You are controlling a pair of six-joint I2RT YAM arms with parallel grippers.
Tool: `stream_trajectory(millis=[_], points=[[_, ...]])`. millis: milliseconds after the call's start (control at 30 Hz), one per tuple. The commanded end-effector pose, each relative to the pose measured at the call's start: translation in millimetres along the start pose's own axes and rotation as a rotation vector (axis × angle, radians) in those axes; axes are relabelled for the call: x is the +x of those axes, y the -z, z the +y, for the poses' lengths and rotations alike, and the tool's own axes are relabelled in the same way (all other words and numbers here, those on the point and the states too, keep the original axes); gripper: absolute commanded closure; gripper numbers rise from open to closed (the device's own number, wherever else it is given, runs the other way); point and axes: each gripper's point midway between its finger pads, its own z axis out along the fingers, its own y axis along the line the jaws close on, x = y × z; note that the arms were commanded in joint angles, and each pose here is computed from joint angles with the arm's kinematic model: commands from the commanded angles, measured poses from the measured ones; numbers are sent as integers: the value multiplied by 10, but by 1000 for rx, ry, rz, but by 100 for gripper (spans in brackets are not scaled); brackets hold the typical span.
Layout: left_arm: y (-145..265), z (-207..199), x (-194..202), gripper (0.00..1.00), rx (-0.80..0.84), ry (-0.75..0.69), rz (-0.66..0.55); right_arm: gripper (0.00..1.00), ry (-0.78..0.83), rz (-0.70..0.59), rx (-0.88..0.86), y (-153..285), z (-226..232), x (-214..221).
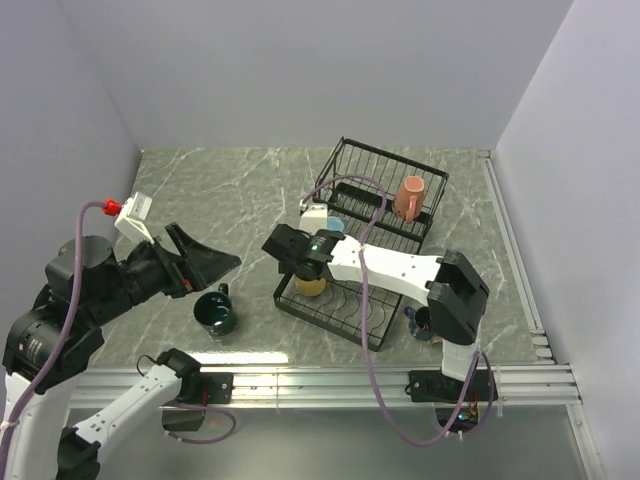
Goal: Load the cups into the dish rack
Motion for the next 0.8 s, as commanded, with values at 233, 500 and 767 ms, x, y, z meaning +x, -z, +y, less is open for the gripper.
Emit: stream_trajectory(millis=[233,500,767], points=[[-95,-102,-44,6,79,0,-28,1,-11,-46,-106,644,-113,-169],[-574,890,364,11,-354,93,159,0,36,-69,-233,1204,-63,-265],[-897,1692,787,16,-611,97,293,0,-4,-162,-216,1611,-538,-593]])
